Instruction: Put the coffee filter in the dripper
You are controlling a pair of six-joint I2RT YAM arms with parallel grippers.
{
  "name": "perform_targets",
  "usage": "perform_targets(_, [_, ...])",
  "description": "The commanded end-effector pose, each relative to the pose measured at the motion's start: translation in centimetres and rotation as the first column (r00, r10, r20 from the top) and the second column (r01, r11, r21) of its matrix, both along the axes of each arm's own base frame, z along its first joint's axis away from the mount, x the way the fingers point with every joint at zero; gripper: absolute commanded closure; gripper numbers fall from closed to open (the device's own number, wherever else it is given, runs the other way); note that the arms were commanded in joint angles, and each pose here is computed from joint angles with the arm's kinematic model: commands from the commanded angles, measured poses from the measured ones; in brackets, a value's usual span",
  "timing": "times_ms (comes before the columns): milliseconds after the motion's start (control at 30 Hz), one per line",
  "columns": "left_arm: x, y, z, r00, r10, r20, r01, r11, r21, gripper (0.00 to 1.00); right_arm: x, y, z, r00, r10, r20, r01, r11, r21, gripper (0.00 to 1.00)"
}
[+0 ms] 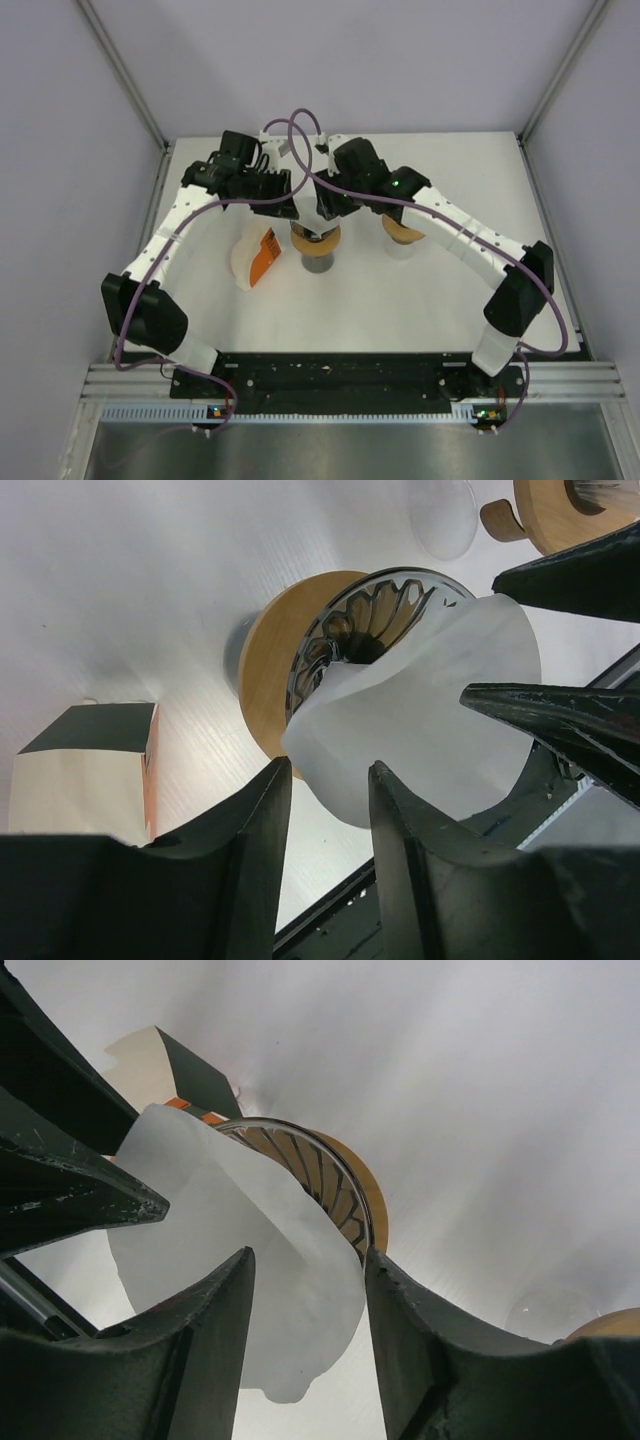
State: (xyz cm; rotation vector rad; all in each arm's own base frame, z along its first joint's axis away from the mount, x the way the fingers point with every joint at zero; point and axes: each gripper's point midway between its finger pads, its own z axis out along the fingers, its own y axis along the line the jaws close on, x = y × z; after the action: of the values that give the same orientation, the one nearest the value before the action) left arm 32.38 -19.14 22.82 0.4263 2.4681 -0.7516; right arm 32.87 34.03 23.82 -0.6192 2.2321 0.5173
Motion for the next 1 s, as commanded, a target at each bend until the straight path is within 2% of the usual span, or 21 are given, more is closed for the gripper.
perform_targets(0, [0.6, -0.2, 2.4, 0.997, -0.018, 0.074, 0.020, 1.000, -0.020, 0.54, 1.2, 0.1, 3.9, 0.995, -0.004, 0.099, 0.000, 0.999, 0.042, 0.50])
perform_targets(167, [1.0, -0.2, 3.6, 0.994, -0.023, 0.103, 0.025, 0.999, -0.023, 0.42, 1.4, -0.1, 5.9, 0.989, 0.003, 0.150, -0.011, 0.998, 0.055, 0.48])
perform_targets(267, [1.4, 0.3, 5.1, 0.991, -0.006, 0.132, 0.012, 0.999, -0.043, 0.41, 1.2, -0.1, 7.3, 0.984, 0.013, 0.179, -0.026, 0.997, 0.073, 0.51])
perform_targets(333, [1.9, 0.9, 6.1, 0.989, 0.029, 0.146, -0.018, 0.997, -0.076, 0.38, 0.6, 0.5, 7.7, 0.983, 0.044, 0.180, -0.062, 0.994, 0.094, 0.61])
perform_targets(433, [2.6, 2.2, 6.5, 0.984, 0.114, 0.138, -0.096, 0.987, -0.131, 0.36, -0.2, 1.9, 6.1, 0.985, 0.098, 0.143, -0.114, 0.988, 0.105, 0.83])
perform_targets(533, [2.5, 2.6, 5.5, 0.979, 0.170, 0.111, -0.151, 0.975, -0.166, 0.29, -0.4, 2.8, 3.1, 0.990, 0.124, 0.064, -0.127, 0.991, 0.052, 0.98])
perform_targets(567, [2.4, 2.6, 5.2, 0.979, 0.177, 0.102, -0.157, 0.972, -0.174, 0.27, -0.5, 3.1, 2.3, 0.991, 0.126, 0.041, -0.128, 0.991, 0.032, 1.00])
perform_targets(733, [1.7, 2.2, 3.3, 0.977, 0.210, 0.028, -0.200, 0.957, -0.211, 0.26, -0.4, 4.0, -1.1, 0.991, 0.125, -0.045, -0.129, 0.988, -0.084, 1.00])
perform_targets(867, [1.4, 2.1, 2.0, 0.963, 0.264, -0.060, -0.270, 0.923, -0.274, 0.32, -0.3, 4.4, -2.6, 0.989, 0.129, -0.074, -0.140, 0.976, -0.166, 1.00])
perform_targets(967, [1.6, 2.4, 1.7, 0.955, 0.285, -0.081, -0.296, 0.909, -0.294, 0.36, -0.6, 4.5, -4.2, 0.986, 0.124, -0.108, -0.146, 0.963, -0.227, 1.00])
